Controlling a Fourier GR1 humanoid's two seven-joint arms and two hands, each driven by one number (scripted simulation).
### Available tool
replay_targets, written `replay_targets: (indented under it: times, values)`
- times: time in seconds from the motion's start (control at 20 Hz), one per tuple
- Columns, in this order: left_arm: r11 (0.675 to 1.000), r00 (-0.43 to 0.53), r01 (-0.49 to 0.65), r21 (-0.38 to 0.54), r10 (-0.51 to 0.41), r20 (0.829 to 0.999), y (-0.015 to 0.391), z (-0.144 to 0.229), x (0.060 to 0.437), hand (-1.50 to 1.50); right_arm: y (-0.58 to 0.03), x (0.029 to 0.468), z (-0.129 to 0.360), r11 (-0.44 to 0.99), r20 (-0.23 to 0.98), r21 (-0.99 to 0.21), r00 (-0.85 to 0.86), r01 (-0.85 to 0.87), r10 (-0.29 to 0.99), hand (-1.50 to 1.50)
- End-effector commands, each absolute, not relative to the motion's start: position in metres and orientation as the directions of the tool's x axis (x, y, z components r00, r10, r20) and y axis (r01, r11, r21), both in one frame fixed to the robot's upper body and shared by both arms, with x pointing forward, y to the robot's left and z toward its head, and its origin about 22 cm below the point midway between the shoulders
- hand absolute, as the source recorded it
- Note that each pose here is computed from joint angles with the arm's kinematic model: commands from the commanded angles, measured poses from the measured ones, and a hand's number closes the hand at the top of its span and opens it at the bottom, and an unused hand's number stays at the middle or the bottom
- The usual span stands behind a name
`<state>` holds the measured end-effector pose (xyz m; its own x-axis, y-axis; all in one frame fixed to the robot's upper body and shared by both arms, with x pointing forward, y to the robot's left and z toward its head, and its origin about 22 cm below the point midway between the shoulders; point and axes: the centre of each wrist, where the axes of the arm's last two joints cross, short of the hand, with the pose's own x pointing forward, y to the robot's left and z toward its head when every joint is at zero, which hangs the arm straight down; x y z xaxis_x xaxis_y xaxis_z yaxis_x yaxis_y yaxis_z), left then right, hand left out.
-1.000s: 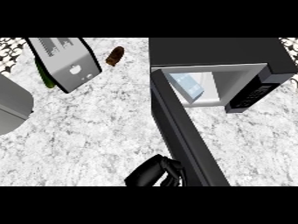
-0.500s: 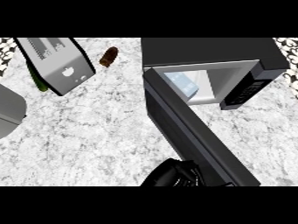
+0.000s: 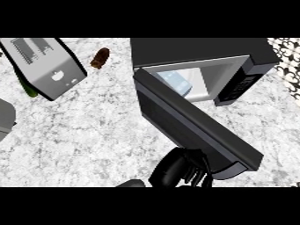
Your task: Pick up the milk, place it into the microwave and close the microwave
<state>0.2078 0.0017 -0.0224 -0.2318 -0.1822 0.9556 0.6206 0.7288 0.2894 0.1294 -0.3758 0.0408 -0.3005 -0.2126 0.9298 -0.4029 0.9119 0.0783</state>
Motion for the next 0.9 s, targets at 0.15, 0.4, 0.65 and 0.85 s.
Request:
replay_targets:
  times: [0.15, 0.4, 0.65, 0.85]
  values:
    - [0.825, -0.261, 0.510, 0.245, -0.123, 0.957, -0.014, 0.009, 0.234, 1.50, -0.373, 0.136, 0.061, 0.868, 0.918, 0.073, -0.307, -0.491, -0.251, -1.50]
    - [0.872, -0.290, 0.422, 0.249, -0.131, 0.948, -0.017, 0.020, 0.255, 1.50, -0.372, 0.138, 0.072, 0.862, 0.912, 0.070, -0.318, -0.501, -0.259, -1.50]
    - [0.908, -0.284, 0.347, 0.236, -0.138, 0.949, -0.019, 0.039, 0.286, 1.50, -0.370, 0.138, 0.080, 0.856, 0.922, 0.073, -0.293, -0.512, -0.253, -1.50]
    - [0.915, -0.264, 0.337, 0.220, -0.132, 0.956, -0.018, 0.038, 0.294, 1.50, -0.365, 0.138, 0.087, 0.852, 0.916, 0.068, -0.306, -0.518, -0.260, -1.50]
